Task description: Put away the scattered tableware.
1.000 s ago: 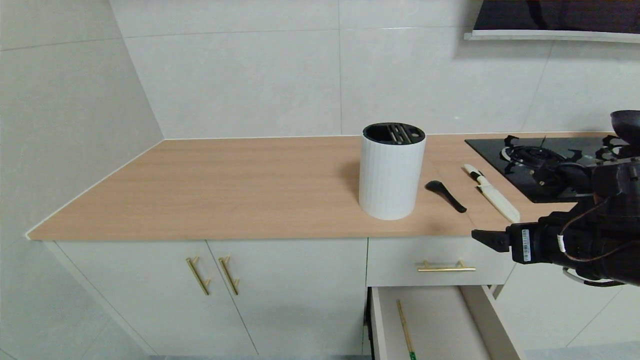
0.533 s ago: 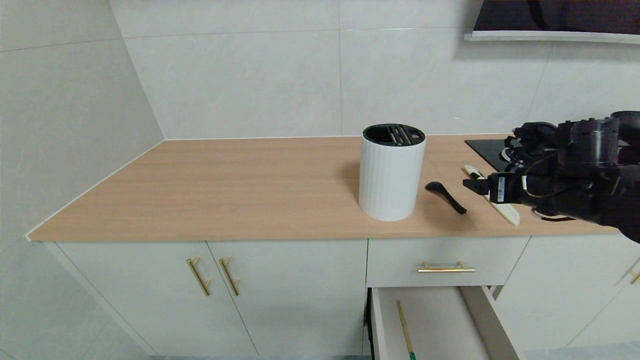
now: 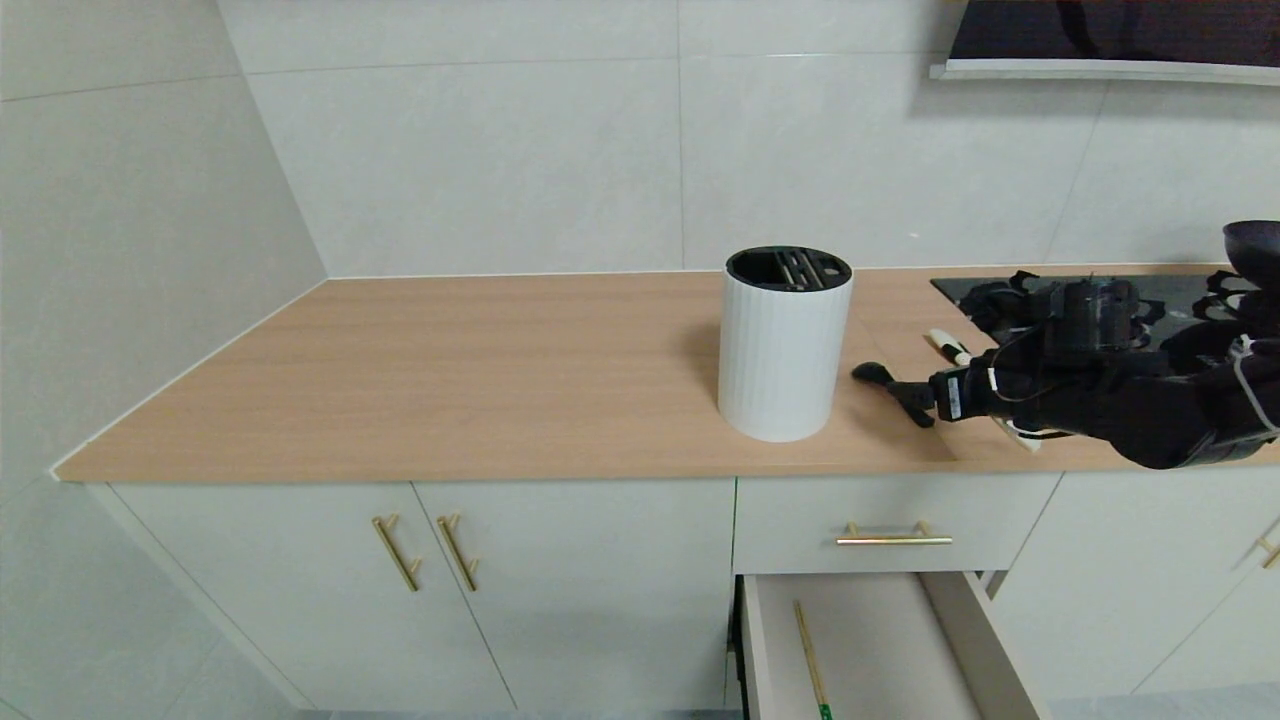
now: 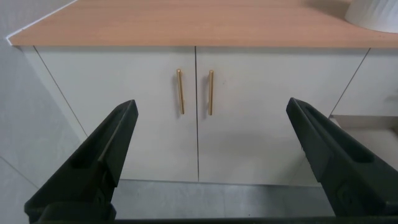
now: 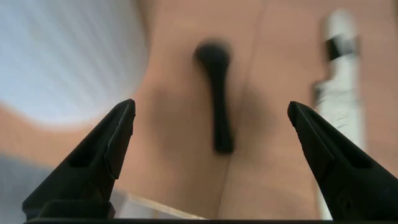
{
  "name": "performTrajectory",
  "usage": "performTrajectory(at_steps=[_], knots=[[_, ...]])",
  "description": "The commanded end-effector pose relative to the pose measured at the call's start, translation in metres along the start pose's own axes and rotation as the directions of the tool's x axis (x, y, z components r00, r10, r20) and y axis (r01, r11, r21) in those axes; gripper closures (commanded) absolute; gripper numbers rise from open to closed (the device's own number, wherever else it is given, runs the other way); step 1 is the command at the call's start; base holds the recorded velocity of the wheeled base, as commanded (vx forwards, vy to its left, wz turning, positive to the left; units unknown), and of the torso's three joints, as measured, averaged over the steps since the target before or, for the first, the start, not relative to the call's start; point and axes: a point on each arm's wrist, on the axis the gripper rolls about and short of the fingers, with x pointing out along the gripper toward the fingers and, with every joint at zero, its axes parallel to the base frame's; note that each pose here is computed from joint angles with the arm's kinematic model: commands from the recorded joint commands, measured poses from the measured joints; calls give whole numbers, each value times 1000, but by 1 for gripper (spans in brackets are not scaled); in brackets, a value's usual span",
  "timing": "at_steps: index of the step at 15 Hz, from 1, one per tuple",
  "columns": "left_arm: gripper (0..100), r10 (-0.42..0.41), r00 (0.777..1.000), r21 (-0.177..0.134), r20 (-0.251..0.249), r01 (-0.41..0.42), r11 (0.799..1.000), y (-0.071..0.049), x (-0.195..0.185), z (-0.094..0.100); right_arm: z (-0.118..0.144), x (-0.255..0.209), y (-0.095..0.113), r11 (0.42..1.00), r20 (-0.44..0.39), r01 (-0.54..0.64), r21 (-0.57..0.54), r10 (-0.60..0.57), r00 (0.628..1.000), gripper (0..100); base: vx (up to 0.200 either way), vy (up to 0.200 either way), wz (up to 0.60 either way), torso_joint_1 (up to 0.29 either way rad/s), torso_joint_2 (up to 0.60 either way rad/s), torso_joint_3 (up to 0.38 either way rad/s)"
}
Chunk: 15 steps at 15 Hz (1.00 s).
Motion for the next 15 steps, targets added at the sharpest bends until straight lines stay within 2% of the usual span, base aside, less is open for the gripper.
performTrajectory(at_steps=[1, 8, 15], knots=[[0, 0, 1000, 0, 0, 0, 1000, 0, 0, 0, -16, 15, -1, 1000, -43, -8, 6, 8, 999, 0, 0, 0, 0, 0, 0, 0], [0, 0, 1000, 0, 0, 0, 1000, 0, 0, 0, -32, 59, -4, 1000, -36, -2, 2, 2, 999, 0, 0, 0, 0, 0, 0, 0], [0, 0, 1000, 0, 0, 0, 1000, 0, 0, 0, -35, 73, -17, 1000, -30, 19, 22, -18, 999, 0, 0, 0, 0, 0, 0, 0]])
